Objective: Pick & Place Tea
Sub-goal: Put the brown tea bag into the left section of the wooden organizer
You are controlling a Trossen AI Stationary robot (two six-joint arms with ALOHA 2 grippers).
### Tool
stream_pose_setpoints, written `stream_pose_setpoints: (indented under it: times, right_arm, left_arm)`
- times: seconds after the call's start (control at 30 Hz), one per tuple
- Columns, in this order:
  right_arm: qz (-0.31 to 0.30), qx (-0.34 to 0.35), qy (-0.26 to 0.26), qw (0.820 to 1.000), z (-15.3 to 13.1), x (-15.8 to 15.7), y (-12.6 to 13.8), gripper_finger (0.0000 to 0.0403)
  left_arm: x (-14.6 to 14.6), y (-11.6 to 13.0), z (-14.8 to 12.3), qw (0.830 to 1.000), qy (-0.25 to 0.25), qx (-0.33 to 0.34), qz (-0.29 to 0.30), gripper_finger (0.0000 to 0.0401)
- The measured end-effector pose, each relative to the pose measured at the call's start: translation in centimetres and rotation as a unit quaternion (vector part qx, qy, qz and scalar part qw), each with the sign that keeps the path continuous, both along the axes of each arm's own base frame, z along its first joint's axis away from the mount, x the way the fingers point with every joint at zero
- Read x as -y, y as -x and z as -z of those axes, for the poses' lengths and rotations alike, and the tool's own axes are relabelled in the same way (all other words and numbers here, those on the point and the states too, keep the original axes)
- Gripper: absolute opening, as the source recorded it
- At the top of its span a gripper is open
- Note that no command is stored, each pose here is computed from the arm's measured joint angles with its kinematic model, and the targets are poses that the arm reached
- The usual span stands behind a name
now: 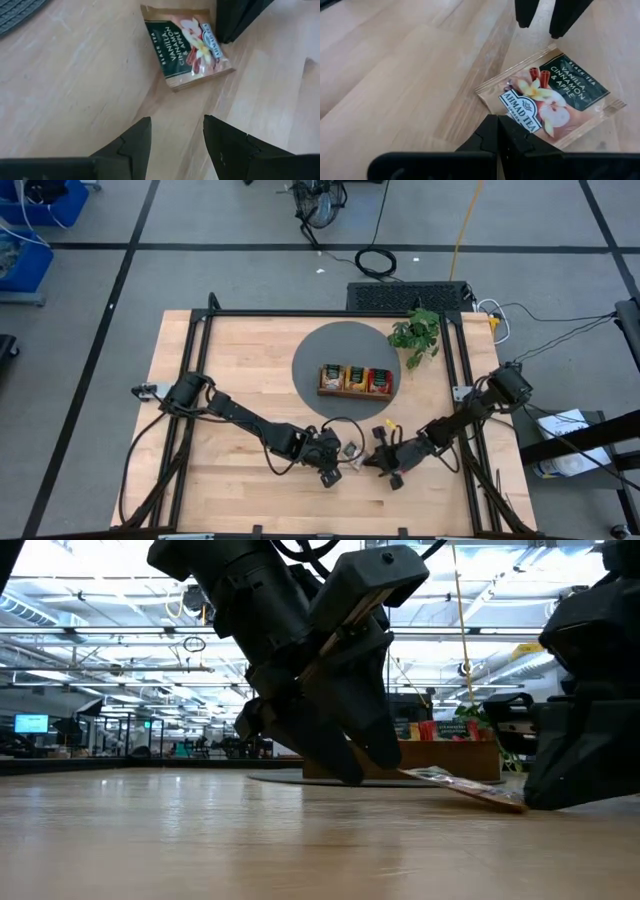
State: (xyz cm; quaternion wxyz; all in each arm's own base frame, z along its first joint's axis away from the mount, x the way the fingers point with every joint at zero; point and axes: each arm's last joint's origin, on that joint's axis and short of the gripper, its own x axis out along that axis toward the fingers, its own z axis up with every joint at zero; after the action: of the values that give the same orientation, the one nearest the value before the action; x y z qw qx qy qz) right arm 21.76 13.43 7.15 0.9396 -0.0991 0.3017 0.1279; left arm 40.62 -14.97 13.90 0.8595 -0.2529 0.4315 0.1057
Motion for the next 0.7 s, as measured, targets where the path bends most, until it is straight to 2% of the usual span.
stream_pose_setpoints:
  times: [0.3, 0.53, 0.7]
  right_arm:
    - [0.011, -0.024, -0.009, 1.000, 0.7, 0.9, 0.2, 0.0000]
    - [0.012, -0.028, -0.008, 1.000, 0.8, 1.0, 0.4, 0.0000]
    - [0.013, -0.028, -0.006, 0.999, 0.9, 1.0, 0.4, 0.0000]
  left_arm:
    - [-0.9, -0.9, -0.4, 0.999, -0.011, 0.036, 0.018, 0.0182]
    - [-3.4, -2.0, -0.4, 0.999, 0.021, 0.042, 0.005, 0.0182]
    - [-3.6, -2.4, 0.8, 0.999, 0.035, 0.035, 0.005, 0.0182]
